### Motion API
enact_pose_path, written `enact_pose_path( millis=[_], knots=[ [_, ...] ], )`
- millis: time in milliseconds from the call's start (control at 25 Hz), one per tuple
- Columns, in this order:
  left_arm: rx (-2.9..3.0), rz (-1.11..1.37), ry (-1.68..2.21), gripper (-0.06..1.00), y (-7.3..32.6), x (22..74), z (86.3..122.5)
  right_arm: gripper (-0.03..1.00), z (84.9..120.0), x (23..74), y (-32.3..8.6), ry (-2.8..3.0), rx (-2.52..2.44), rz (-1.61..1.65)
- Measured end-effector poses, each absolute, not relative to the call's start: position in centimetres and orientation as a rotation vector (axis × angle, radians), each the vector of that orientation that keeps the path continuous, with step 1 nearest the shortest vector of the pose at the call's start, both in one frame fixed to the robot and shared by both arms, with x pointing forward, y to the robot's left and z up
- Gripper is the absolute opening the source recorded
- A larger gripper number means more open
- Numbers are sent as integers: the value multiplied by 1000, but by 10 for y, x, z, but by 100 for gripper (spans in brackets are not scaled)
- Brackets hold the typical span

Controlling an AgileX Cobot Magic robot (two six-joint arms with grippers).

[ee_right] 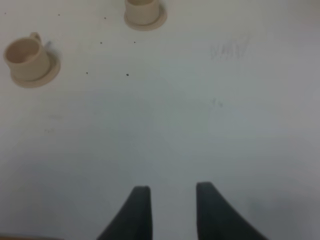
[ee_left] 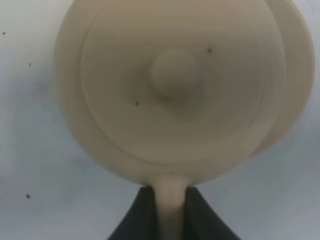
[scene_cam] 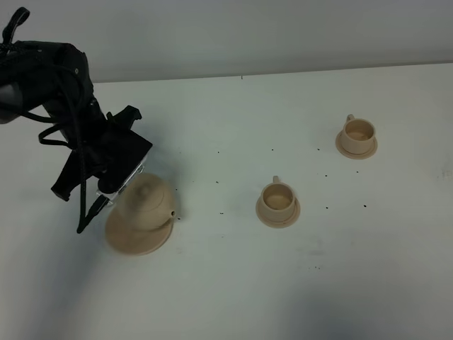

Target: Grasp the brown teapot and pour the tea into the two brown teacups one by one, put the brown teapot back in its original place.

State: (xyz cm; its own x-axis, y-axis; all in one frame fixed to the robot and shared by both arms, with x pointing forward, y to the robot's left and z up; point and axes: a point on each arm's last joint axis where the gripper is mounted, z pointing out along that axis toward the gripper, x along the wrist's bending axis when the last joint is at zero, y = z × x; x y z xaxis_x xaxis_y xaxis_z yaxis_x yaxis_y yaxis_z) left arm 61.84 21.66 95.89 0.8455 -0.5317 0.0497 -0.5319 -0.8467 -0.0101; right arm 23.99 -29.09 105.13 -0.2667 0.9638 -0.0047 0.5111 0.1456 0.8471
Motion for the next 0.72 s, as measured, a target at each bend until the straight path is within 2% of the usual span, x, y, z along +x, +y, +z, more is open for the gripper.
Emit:
enact_pose_path(
  millis=[320, 720],
  knots=[
    [2944, 197, -639, 12, 231, 628, 960, 24, 1051, 240, -291, 1855, 1408, 1022],
    [2854, 264, -519, 12, 221, 631, 962, 24, 1051, 240, -291, 1855, 1408, 1022]
  ],
)
